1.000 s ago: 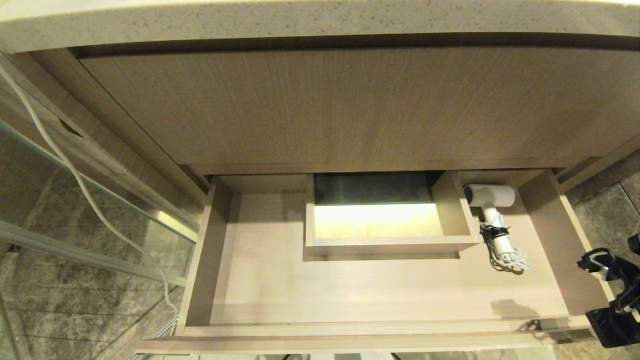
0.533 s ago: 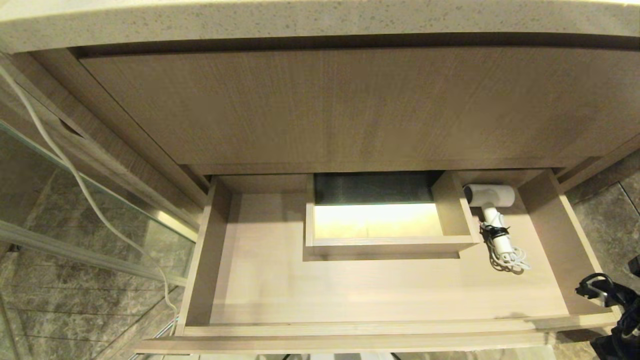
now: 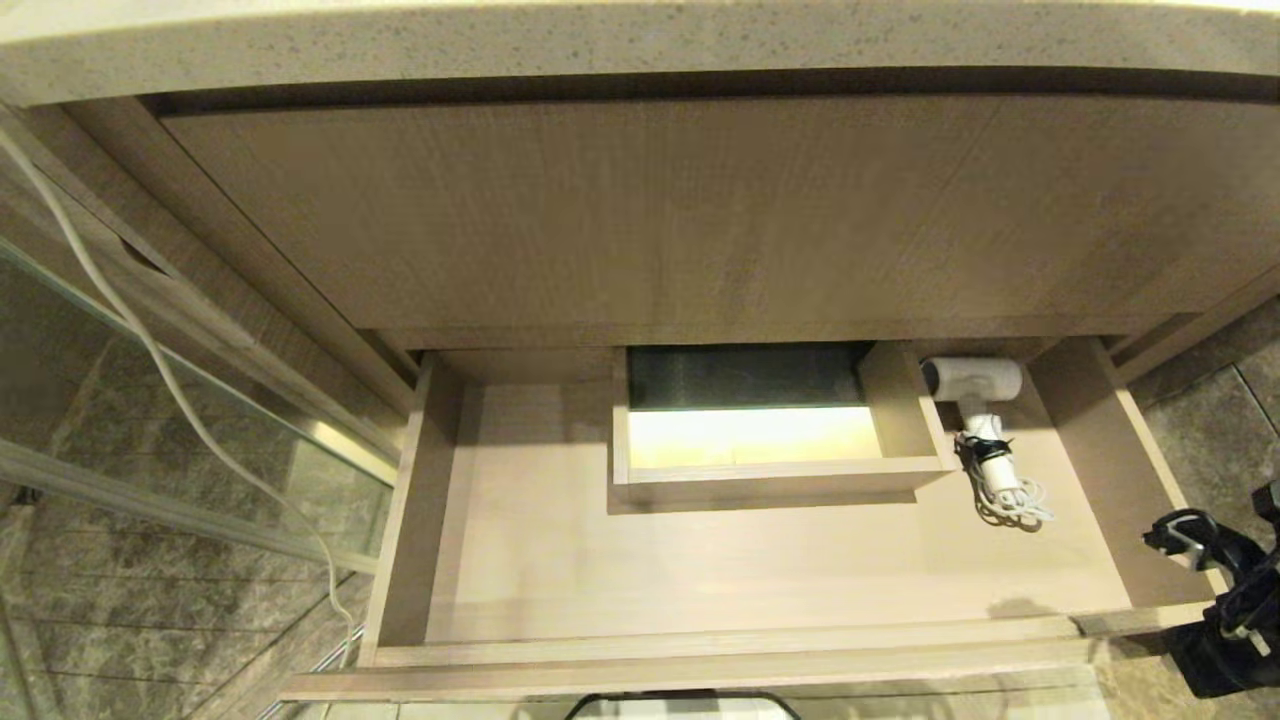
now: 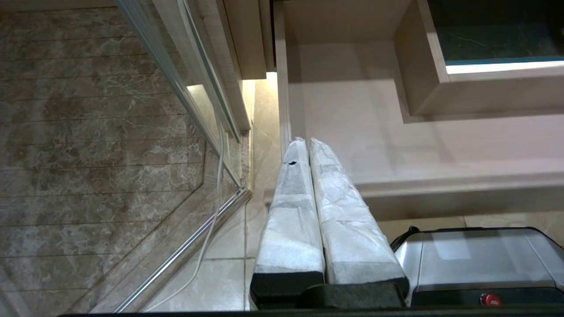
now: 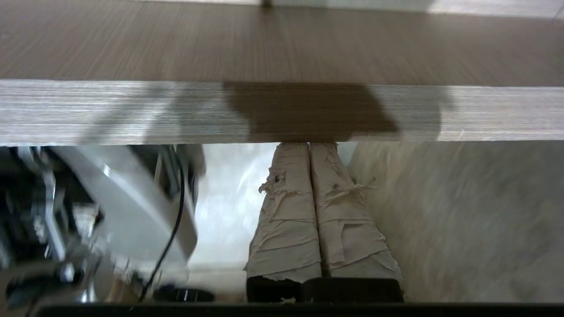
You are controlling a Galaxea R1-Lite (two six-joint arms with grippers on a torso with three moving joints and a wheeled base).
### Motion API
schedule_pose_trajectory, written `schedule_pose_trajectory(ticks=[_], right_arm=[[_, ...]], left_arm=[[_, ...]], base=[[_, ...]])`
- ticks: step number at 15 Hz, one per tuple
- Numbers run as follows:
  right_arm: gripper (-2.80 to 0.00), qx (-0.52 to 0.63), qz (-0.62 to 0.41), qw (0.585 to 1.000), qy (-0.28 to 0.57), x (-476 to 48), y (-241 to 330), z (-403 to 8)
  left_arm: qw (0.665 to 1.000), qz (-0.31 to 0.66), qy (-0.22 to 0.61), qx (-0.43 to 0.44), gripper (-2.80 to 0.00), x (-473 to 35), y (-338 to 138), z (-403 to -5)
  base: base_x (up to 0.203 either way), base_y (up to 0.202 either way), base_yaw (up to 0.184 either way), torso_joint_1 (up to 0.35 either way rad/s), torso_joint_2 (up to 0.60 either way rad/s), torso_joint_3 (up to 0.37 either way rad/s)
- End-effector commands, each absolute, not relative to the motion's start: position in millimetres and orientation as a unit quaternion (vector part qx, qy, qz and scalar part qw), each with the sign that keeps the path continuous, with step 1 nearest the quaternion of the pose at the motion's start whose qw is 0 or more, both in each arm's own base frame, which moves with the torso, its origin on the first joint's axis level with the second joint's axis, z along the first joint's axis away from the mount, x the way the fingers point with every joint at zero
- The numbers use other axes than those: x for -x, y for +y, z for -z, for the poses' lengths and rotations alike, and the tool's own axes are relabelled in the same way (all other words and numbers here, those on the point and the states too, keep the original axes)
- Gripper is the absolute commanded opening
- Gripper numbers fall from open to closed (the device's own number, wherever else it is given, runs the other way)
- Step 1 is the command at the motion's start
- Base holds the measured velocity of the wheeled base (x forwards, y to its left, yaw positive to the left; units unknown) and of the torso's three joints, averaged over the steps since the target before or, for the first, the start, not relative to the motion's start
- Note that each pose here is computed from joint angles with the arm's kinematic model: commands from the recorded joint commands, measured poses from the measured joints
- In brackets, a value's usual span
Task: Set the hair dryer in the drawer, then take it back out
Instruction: Close the drawer
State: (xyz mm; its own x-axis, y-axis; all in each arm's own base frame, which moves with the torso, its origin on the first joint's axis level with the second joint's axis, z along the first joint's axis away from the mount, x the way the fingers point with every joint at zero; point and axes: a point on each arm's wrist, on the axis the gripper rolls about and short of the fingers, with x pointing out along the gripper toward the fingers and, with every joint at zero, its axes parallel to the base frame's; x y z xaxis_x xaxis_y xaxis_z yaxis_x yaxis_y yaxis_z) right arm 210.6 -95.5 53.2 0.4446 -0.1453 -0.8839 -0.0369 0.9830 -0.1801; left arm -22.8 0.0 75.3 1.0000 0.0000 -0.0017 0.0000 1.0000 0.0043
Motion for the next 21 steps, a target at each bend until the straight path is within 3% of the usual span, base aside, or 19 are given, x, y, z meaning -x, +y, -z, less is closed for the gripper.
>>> schedule_pose_trajectory(ticks=[1,6,9,14,21], right_arm=[[-2.8,0.09,0.039,0.858,0.505,-217.6,-98.6,-58.3],[-2.8,0.044,0.089,0.947,0.304,-274.9,-115.1,-92.9],[-2.8,0.05,0.116,0.968,0.219,-304.1,-119.9,-105.4],[-2.8,0.042,0.123,0.96,0.246,-265.4,-106.7,-124.7],[-2.8,-0.01,0.144,0.971,0.192,-183.8,-72.6,-165.6]], left_arm=[[1.0,0.0,0.002,-0.002,-2.8,22.7,0.0,-74.9],[1.0,0.0,0.002,-0.002,-2.8,22.7,0.0,-74.9],[1.0,0.0,0.001,-0.002,-2.8,22.8,0.0,-75.3],[1.0,0.0,0.002,-0.002,-2.8,22.7,0.0,-74.9],[1.0,0.0,0.001,-0.002,-2.8,22.8,0.0,-75.3]], base=[[0.0,0.0,0.0,0.0,0.0,0.0],[0.0,0.0,0.0,0.0,0.0,0.0],[0.0,0.0,0.0,0.0,0.0,0.0],[0.0,0.0,0.0,0.0,0.0,0.0],[0.0,0.0,0.0,0.0,0.0,0.0]])
